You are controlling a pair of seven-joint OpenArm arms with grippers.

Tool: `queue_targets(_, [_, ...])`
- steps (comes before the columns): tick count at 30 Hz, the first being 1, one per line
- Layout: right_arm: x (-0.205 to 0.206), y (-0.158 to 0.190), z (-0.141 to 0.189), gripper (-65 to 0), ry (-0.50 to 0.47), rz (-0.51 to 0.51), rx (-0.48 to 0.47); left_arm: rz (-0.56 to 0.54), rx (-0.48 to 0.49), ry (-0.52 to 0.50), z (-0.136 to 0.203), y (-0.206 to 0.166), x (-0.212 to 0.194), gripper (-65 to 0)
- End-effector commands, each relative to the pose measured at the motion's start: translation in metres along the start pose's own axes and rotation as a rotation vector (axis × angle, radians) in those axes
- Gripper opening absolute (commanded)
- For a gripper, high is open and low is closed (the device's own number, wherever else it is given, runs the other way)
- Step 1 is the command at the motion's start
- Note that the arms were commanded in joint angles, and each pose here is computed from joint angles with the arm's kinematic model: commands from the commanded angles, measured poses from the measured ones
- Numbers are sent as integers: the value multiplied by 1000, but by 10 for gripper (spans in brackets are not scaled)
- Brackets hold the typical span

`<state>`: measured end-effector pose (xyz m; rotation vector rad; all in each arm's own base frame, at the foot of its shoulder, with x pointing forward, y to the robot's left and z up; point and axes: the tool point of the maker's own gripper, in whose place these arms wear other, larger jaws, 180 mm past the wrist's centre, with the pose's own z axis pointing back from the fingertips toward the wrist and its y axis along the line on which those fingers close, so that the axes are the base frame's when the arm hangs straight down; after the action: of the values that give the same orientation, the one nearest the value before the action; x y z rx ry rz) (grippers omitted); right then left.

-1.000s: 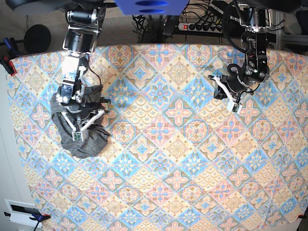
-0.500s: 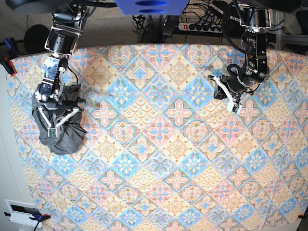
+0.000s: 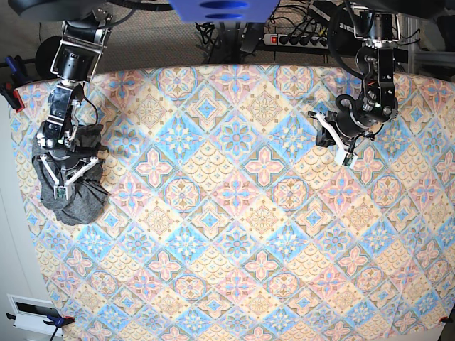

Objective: Layout the t-shirt on the table in an organized manner, then fold the t-shirt properly
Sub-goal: 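Carry the bundle to the table's corner and lower it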

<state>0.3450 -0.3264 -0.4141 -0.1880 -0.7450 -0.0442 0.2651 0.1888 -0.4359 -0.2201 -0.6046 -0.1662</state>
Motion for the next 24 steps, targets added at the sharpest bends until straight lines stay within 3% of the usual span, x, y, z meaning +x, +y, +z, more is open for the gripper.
queue_targets(1, [10,-16,3,-650,-13,16,-38,-15,51,52,1,12,-9,-650])
queue_targets(15, [23,-25,9,-650,-56,34,-55,-15,51,52,1,12,-9,-650])
queue_targets(19, [52,-25,23,-650,-141,59,-67,-10,45,49,1,11,-8,-650])
queue_targets(24, [90,-17,51,-650,-330,105,-72,-12,43,42,2,10,-5,-650])
